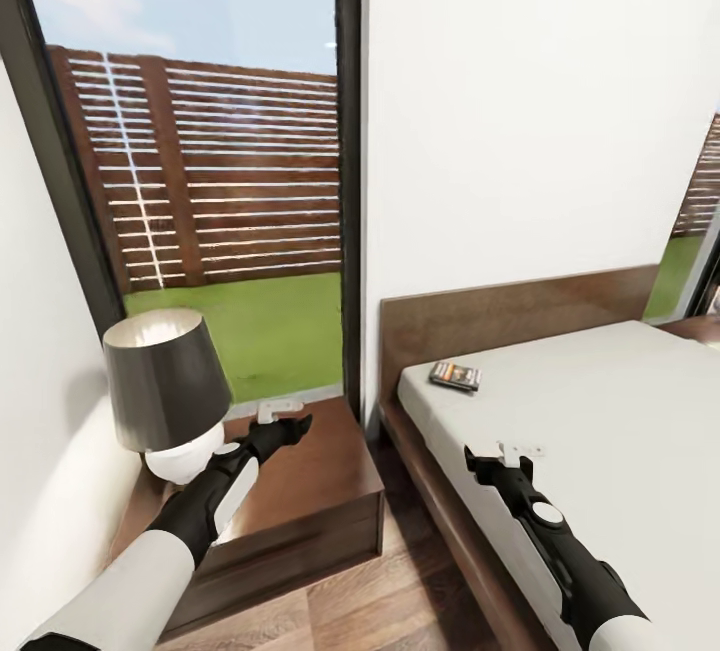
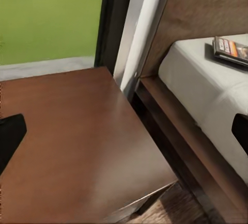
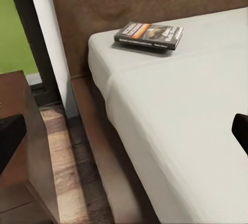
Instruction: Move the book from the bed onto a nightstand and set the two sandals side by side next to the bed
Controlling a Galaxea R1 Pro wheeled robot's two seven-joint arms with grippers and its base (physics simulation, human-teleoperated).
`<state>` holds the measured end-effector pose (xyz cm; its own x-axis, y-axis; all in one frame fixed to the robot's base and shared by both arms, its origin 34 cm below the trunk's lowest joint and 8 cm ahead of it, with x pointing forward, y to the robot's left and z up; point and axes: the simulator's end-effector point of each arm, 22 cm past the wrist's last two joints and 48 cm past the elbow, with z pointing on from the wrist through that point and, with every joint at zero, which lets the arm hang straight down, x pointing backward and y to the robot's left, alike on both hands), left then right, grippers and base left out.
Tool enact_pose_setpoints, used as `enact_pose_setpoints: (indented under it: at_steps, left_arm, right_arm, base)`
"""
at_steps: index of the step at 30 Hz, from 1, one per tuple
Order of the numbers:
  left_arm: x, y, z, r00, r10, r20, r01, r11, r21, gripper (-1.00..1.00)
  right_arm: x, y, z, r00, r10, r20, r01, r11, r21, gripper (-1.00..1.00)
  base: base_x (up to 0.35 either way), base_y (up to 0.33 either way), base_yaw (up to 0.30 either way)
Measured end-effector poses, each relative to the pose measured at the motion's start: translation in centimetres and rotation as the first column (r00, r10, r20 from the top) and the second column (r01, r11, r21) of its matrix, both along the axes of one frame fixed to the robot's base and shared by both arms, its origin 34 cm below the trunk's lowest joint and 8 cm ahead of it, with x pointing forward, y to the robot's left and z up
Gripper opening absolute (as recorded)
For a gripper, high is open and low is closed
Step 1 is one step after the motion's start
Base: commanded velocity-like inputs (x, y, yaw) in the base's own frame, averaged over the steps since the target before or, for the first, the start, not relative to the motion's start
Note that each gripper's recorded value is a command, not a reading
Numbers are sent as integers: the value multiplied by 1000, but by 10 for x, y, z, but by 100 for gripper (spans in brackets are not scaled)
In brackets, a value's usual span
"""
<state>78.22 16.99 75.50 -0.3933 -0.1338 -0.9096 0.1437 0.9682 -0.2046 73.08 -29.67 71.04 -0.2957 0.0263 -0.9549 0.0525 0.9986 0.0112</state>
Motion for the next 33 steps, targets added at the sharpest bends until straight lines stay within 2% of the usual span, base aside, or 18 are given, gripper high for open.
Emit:
enact_pose_setpoints:
  at_steps: [11, 23, 33]
  left_arm:
    - [0, 0, 0, 1000, 0, 1, 0, 1000, 2, 100]
    - [0, 0, 0, 1000, 0, 0, 0, 1000, 2, 100]
    - [0, 0, -1, 1000, -1, 1, 1, 1000, 2, 100]
  right_arm:
    - [0, 0, 0, 1000, 0, 1, 0, 1000, 0, 100]
    - [1, 1, 2, 1000, 1, 6, -1, 1000, 1, 100]
    - [3, 2, 8, 1000, 5, 20, -5, 1000, 0, 100]
  base:
    - [300, 63, -1]
    - [312, -63, 0]
    - [86, -44, 0]
